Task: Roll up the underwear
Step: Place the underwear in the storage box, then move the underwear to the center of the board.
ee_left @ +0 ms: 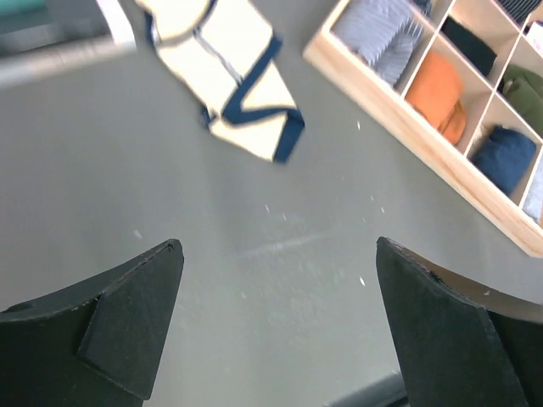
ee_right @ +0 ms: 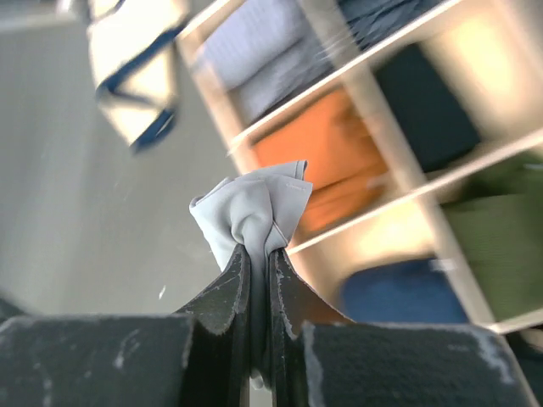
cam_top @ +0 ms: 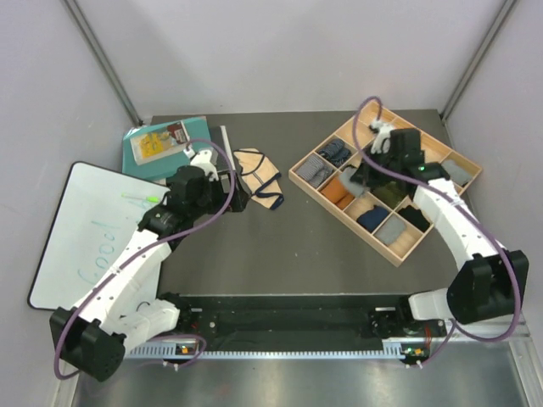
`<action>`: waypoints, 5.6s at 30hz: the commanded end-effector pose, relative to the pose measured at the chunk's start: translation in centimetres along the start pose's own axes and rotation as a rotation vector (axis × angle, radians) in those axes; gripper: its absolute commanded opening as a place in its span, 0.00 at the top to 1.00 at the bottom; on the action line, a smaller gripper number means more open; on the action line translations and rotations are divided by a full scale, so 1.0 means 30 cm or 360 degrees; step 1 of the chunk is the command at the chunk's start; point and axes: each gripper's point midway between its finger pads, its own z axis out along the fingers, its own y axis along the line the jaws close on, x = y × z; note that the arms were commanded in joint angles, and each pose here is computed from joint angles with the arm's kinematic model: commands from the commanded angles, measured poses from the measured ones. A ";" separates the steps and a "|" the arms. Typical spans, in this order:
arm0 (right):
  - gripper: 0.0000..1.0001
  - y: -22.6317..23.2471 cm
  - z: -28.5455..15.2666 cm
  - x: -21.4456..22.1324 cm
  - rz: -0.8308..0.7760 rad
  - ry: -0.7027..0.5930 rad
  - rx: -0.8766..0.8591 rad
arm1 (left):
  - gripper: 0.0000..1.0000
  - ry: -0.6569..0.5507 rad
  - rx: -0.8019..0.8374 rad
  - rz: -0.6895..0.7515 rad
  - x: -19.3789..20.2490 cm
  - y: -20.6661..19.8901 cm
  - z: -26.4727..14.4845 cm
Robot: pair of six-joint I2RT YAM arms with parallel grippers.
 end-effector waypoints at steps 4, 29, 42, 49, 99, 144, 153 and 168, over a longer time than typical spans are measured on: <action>1.00 -0.342 -0.055 -0.291 0.0239 -0.0234 0.0378 | 0.01 -0.0070 -0.0154 0.0270 -0.121 0.107 0.024; 1.00 -1.115 0.139 -0.436 0.0519 -0.0368 0.0893 | 0.01 0.0069 -0.0317 0.0118 -0.050 0.322 0.105; 1.00 -1.195 0.197 -0.366 0.0616 -0.0302 0.0904 | 0.01 0.0080 -0.0328 0.0108 -0.046 0.333 0.110; 1.00 -1.212 0.232 -0.331 0.0628 -0.0265 0.0940 | 0.01 0.0083 -0.0316 0.0105 -0.046 0.329 0.111; 0.09 -0.939 0.118 -0.449 0.0610 -0.0699 0.0687 | 0.01 0.0010 -0.0234 0.0091 -0.075 0.285 0.077; 0.45 0.504 0.758 0.265 -0.0488 0.0274 -0.0011 | 0.01 -0.0168 -0.0503 -0.0052 -0.134 0.344 -0.028; 0.83 0.496 0.779 0.337 -0.0536 0.0371 0.0042 | 0.01 -0.0178 -0.0500 -0.0051 -0.139 0.342 -0.031; 1.00 0.697 0.420 0.687 -0.0645 0.0636 -0.0251 | 0.01 -0.0239 -0.0503 -0.0056 -0.159 0.333 -0.067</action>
